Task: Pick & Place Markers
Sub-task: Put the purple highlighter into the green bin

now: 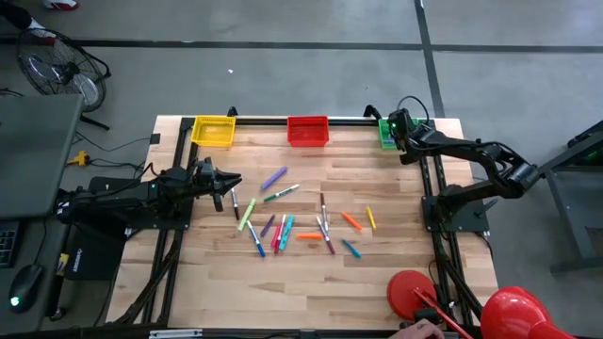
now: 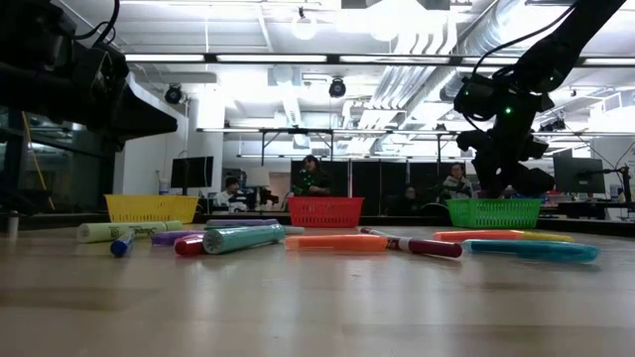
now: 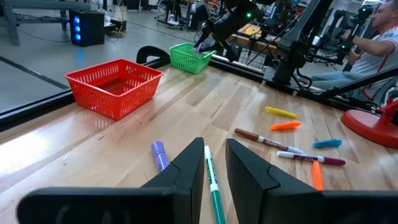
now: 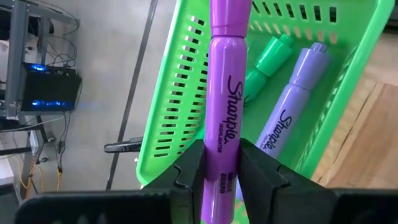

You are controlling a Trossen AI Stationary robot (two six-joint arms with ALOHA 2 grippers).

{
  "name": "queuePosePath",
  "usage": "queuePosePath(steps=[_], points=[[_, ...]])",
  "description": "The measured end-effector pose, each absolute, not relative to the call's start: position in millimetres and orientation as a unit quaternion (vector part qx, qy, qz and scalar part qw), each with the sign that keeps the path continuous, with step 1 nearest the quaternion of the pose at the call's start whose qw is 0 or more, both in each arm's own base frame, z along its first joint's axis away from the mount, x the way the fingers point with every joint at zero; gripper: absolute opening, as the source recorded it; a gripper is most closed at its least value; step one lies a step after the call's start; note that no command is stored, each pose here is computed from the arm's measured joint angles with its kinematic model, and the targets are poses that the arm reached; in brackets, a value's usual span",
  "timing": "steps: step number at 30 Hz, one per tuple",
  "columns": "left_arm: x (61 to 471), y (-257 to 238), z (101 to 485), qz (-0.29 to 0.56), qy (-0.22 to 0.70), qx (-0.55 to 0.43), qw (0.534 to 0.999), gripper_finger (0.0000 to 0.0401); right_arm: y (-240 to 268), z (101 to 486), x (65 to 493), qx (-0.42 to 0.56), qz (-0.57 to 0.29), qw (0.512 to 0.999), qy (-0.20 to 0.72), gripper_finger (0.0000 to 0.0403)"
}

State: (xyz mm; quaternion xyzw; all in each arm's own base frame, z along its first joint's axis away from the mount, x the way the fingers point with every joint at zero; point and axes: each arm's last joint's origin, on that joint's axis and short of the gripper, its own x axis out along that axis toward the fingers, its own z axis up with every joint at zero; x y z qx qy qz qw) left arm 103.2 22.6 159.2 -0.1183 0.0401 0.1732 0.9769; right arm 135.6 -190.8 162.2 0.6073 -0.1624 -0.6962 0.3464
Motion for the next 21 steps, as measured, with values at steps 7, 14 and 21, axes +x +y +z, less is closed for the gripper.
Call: queuePosePath(steps=[7, 14, 21], points=[[103.3, 22.6, 159.3, 0.173, 0.040, -0.118, 0.977, 0.0064, -191.0, 162.3, 135.6, 0.606, -0.696, 0.349, -0.160, 0.0075], [103.2, 22.6, 159.3, 0.173, 0.040, -0.118, 0.977, 0.0064, -190.9, 162.3, 135.7, 0.604, -0.697, 0.354, -0.153, 0.0084], [103.2, 22.6, 159.2, 0.173, 0.040, -0.118, 0.977, 0.0064, -190.9, 162.3, 135.7, 0.602, -0.698, 0.357, -0.150, 0.0099]])
